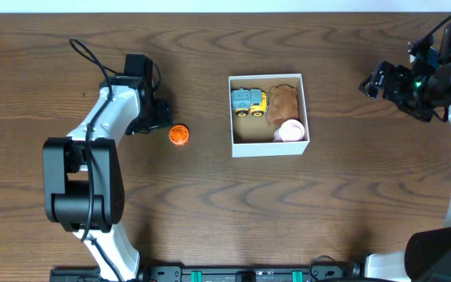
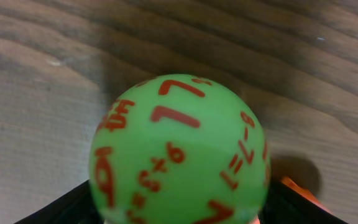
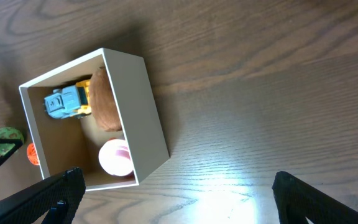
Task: Pack container
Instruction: 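Move the left gripper to the green numbered ball and grasp it, then carry the green ball into the box and release it, then move the left gripper to the orange round toy and grasp it, then carry the orange toy into the box and release it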
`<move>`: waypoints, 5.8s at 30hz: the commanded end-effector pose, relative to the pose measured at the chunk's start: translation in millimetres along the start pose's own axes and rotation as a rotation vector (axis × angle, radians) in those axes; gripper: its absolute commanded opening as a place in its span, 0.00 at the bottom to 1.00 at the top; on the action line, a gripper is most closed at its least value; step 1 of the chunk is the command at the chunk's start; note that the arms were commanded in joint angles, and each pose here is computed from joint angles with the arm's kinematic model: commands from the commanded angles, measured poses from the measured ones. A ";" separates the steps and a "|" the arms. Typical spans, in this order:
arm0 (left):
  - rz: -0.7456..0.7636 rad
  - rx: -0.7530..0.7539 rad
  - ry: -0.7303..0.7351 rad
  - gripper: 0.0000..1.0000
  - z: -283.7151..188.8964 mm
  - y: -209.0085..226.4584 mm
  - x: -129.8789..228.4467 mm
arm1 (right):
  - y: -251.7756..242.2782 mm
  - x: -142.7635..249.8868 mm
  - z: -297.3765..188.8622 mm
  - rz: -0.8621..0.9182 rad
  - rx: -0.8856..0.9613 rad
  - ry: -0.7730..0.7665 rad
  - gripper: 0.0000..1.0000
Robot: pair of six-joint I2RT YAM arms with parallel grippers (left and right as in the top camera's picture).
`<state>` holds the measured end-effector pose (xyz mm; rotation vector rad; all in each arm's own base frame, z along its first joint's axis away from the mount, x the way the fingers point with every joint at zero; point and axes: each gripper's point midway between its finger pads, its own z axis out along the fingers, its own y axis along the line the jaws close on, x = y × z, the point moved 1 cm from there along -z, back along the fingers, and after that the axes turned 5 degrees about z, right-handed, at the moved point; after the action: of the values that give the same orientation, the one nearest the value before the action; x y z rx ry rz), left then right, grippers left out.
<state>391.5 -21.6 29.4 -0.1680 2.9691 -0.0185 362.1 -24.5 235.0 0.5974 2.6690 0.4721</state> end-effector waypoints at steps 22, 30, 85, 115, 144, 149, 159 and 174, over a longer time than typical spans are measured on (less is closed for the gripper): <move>0.160 0.058 -0.258 0.33 -84.5 -22.0 -35.2 | -0.8 4.8 0.1 0.016 -0.005 0.023 0.99; 0.332 0.224 -0.447 0.33 -188.0 -107.8 0.6 | 0.4 0.8 0.2 0.011 -0.010 0.007 0.99; 0.573 0.311 -0.347 0.83 -145.9 -237.0 29.7 | 0.4 1.5 0.2 0.012 -0.010 0.009 0.99; 0.211 0.006 0.064 0.86 -28.6 -57.1 35.4 | 0.2 1.7 0.2 0.012 -0.010 0.010 0.99; 0.295 0.000 0.131 0.57 13.9 -59.6 35.2 | 0.0 2.7 0.2 0.013 -0.009 0.015 0.99; 0.294 0.008 0.091 0.49 -15.7 -62.8 23.1 | -0.1 2.9 0.2 0.014 -0.009 0.015 0.99; 0.334 0.105 -0.122 0.49 -136.9 -90.5 9.7 | 0.1 2.3 0.2 0.013 -0.009 0.013 0.99; 0.592 0.293 -0.359 0.49 -133.2 -248.6 14.1 | 0.0 2.6 0.2 0.014 -0.009 0.014 0.99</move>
<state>381.1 -256.8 191.4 0.6437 2.4632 -0.3156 359.9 -24.0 234.1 0.6016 2.6788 0.4732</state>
